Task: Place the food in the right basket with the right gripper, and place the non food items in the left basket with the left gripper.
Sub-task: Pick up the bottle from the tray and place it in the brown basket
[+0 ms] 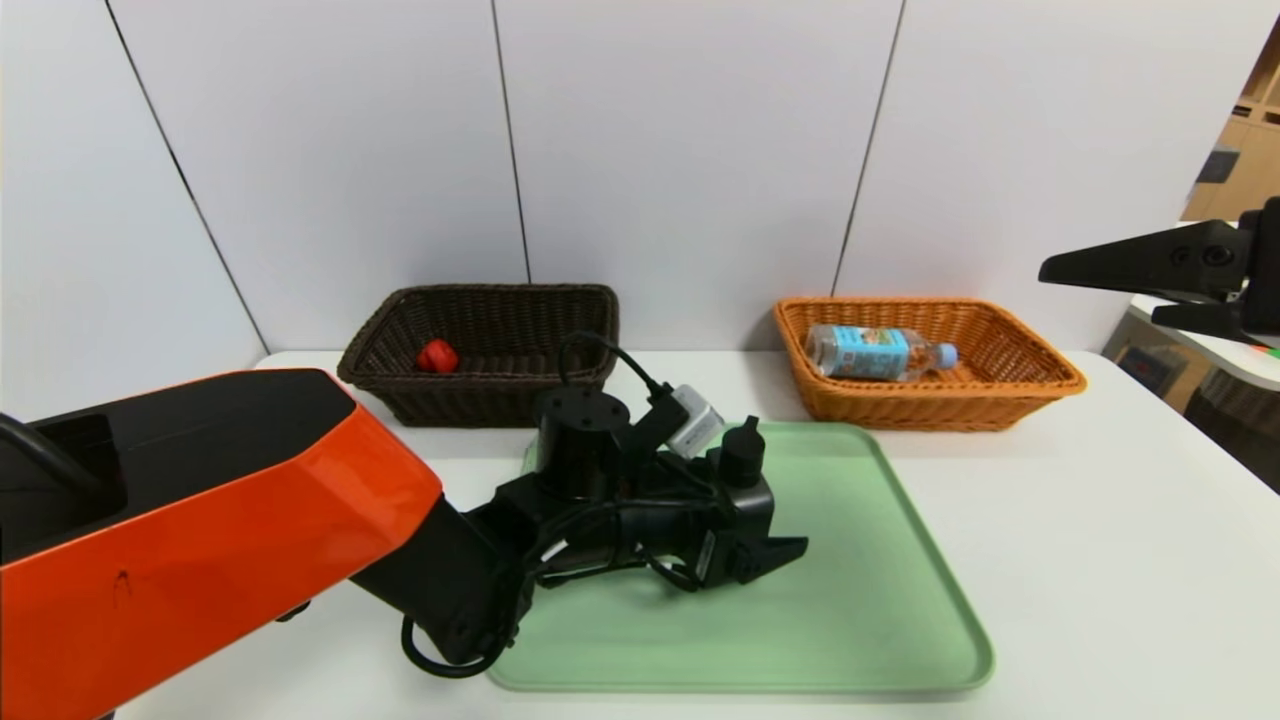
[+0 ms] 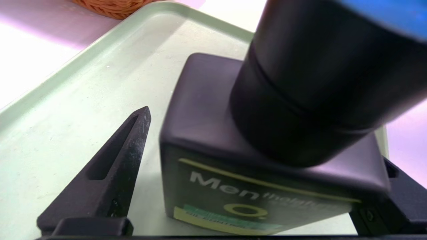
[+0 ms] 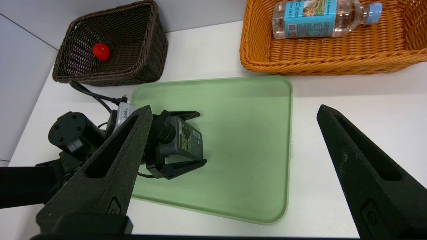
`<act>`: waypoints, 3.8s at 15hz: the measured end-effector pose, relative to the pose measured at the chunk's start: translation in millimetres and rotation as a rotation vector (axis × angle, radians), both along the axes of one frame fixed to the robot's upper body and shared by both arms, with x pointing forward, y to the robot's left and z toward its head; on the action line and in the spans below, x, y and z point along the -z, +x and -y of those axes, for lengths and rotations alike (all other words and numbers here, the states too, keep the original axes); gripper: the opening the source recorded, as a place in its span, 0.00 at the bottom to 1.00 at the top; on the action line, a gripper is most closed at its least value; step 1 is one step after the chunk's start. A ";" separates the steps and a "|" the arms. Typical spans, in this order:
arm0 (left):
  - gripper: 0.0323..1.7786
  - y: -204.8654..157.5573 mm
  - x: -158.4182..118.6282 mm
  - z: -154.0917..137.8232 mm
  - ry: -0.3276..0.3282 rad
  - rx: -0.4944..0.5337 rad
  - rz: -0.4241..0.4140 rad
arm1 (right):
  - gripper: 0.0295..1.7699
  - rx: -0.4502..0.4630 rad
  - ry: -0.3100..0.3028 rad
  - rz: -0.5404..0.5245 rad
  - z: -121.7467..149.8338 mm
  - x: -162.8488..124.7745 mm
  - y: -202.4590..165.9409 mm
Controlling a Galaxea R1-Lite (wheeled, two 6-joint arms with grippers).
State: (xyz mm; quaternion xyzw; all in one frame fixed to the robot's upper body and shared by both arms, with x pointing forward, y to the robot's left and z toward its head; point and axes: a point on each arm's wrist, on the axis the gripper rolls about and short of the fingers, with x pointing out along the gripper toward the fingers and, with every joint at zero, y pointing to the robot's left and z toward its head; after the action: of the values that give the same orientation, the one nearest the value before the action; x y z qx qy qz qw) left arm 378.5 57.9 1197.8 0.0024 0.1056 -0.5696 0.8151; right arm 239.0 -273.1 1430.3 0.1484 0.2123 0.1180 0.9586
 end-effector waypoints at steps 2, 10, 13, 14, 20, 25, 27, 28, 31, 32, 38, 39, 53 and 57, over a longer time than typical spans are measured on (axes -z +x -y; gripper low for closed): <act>0.95 0.5 1.0 0.7 0.000 -0.001 0.000 | 0.96 -0.001 0.000 0.000 0.1 0.0 -0.1; 0.63 2.0 1.9 2.4 -0.004 -0.002 -0.002 | 0.96 -0.002 -0.001 -0.003 -0.2 0.5 -0.2; 0.63 1.9 1.9 2.5 -0.009 -0.002 0.003 | 0.96 -0.004 -0.003 -0.006 -0.4 1.5 -0.1; 0.63 1.8 1.9 2.4 -0.010 -0.002 0.003 | 0.96 -0.004 -0.004 -0.009 -0.5 2.5 0.0; 0.63 2.9 -6.8 2.4 -0.037 -0.029 -0.009 | 0.96 -0.004 -0.008 -0.013 -0.4 3.8 -0.2; 0.63 0.0 -52.4 -1.8 -0.111 -0.097 -0.008 | 0.96 -0.007 -0.018 -0.033 -1.1 9.8 0.7; 0.62 -3.4 -77.0 -5.5 -0.149 -0.121 -0.010 | 0.96 -0.006 -0.024 -0.045 -1.2 12.1 0.9; 0.63 -5.2 -90.8 -7.2 -0.162 -0.132 -0.006 | 0.96 -0.006 -0.025 -0.048 -1.2 12.6 1.0; 0.62 -0.7 -138.9 -15.8 -0.201 -0.236 0.034 | 0.96 -0.007 -0.028 -0.051 -1.7 13.4 2.2; 0.62 6.6 -153.6 -24.4 -0.214 -0.291 0.051 | 0.96 -0.007 -0.028 -0.050 -1.8 13.0 2.3; 0.62 58.7 -178.5 -109.3 -0.120 -0.575 0.064 | 0.96 -0.008 -0.027 -0.047 -3.3 12.3 5.1; 0.62 65.3 -175.5 -120.5 -0.100 -0.607 0.072 | 0.96 -0.009 -0.029 -0.049 -3.6 12.7 5.8; 0.62 130.7 -95.0 -159.8 0.062 -0.738 0.036 | 0.96 -0.007 -0.033 -0.059 -3.7 13.8 5.5; 0.62 141.0 -83.9 -165.0 0.082 -0.764 0.032 | 0.96 -0.007 -0.032 -0.064 -3.7 14.9 5.5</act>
State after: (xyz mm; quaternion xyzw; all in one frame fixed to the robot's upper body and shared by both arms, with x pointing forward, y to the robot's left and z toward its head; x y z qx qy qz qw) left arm 519.4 222.9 1281.8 0.0047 0.1089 -0.2201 0.9694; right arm 244.5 -269.4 1415.4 0.1362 0.2450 0.1132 0.9532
